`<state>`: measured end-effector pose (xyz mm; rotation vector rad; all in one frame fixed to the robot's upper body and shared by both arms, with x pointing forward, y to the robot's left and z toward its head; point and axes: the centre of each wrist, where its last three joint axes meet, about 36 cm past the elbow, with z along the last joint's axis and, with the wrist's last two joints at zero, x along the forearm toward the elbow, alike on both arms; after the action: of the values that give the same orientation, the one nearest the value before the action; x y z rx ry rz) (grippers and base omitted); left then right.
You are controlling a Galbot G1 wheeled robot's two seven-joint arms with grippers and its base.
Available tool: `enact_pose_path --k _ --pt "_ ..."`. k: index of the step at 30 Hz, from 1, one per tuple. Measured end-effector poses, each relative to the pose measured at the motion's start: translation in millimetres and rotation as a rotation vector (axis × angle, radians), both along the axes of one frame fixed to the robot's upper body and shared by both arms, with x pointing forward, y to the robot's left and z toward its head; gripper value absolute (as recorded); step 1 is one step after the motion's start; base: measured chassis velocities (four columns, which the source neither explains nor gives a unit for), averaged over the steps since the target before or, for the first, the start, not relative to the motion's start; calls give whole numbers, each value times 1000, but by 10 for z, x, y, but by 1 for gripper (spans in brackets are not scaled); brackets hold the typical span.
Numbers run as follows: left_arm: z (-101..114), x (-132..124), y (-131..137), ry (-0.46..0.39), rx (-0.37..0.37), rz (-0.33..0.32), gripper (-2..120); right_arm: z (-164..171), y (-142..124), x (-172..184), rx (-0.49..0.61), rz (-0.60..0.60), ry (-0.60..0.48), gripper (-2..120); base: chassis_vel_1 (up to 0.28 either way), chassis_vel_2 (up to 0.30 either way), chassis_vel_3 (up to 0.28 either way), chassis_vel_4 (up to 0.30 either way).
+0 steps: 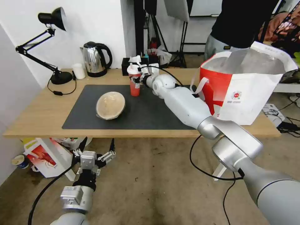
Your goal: Pick up the trash from the table and place it into the takeout bag.
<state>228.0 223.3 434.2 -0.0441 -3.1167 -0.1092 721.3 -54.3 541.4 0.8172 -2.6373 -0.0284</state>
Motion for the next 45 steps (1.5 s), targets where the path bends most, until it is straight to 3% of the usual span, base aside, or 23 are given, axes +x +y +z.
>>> enact_pose_path --k 7,24,27,32,45 --pt "0 0 0 0 0 0 100 131 -195 -43 21 -18 -3 13 0 0 0 0" --pt "0 0 0 0 0 0 100 685 -657 -204 44 -45 -75 12 0 0 0 0" --pt "0 0 0 0 0 0 100 1163 -854 -447 59 -24 -154 12 0 0 0 0" --pt "0 0 0 0 0 0 100 1530 -1008 -804 74 20 -241 12 0 0 0 0" --pt "0 0 0 0 0 0 100 2001 -1558 -1434 103 6 -335 12 0 0 0 0"
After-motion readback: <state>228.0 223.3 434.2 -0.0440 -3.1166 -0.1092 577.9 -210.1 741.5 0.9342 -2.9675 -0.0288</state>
